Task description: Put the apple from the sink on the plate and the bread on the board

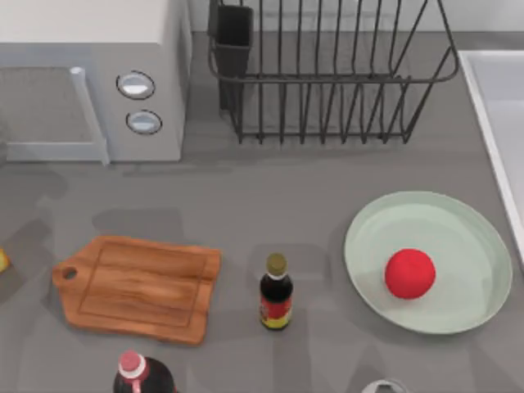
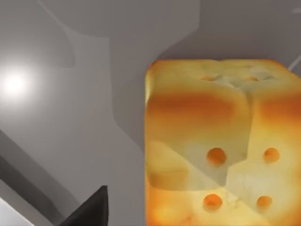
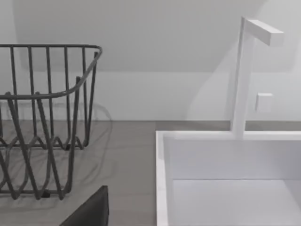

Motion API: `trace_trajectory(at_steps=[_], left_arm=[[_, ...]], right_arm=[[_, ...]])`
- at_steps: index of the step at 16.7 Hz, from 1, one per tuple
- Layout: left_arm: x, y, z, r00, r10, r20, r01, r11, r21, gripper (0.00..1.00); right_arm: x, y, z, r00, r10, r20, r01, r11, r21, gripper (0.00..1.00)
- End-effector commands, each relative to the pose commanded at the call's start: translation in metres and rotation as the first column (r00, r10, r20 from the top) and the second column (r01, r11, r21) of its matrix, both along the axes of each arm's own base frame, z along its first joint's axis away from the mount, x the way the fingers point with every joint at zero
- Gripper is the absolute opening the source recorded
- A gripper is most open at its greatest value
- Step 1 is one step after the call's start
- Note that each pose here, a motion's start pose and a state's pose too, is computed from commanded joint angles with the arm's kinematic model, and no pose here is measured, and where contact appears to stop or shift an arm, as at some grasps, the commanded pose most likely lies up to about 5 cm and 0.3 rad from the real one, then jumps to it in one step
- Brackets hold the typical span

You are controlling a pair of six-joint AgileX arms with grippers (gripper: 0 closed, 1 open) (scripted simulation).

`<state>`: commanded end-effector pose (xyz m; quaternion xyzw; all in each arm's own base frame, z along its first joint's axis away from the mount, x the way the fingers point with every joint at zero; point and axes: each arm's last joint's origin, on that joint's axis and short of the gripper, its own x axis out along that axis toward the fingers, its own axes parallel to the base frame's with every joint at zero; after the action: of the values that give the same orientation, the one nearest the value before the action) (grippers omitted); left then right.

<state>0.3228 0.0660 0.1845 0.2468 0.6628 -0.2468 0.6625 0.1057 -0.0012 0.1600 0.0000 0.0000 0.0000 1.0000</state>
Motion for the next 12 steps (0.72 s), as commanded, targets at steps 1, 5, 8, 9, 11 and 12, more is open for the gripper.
trace_trajectory(at_steps=[1,5,8,9,11,12], left_arm=[[0.000,0.000,0.000,1.000,0.000,0.000,0.000,1.000,0.000,1.00],[-0.001,-0.002,0.000,1.000,-0.003,0.002,0.003,1.000,0.001,1.00],[-0.008,0.000,-0.009,1.000,0.000,0.000,0.000,1.000,0.000,1.00],[-0.010,0.001,-0.015,1.000,0.000,-0.001,0.000,1.000,0.000,1.00],[-0.012,0.002,-0.031,1.000,0.000,-0.001,0.000,1.000,0.000,1.00],[-0.012,0.002,-0.040,1.000,0.000,-0.003,0.000,1.000,0.000,1.00]], right_arm=[[0.000,0.000,0.000,1.000,0.000,0.000,0.000,1.000,0.000,1.00],[0.000,0.000,0.000,1.000,0.000,0.000,0.000,1.000,0.000,1.00],[0.000,0.000,0.000,1.000,0.000,0.000,0.000,1.000,0.000,1.00],[0.000,0.000,0.000,1.000,0.000,0.000,0.000,1.000,0.000,1.00],[0.000,0.000,0.000,1.000,0.000,0.000,0.000,1.000,0.000,1.00],[0.000,0.000,0.000,1.000,0.000,0.000,0.000,1.000,0.000,1.00]])
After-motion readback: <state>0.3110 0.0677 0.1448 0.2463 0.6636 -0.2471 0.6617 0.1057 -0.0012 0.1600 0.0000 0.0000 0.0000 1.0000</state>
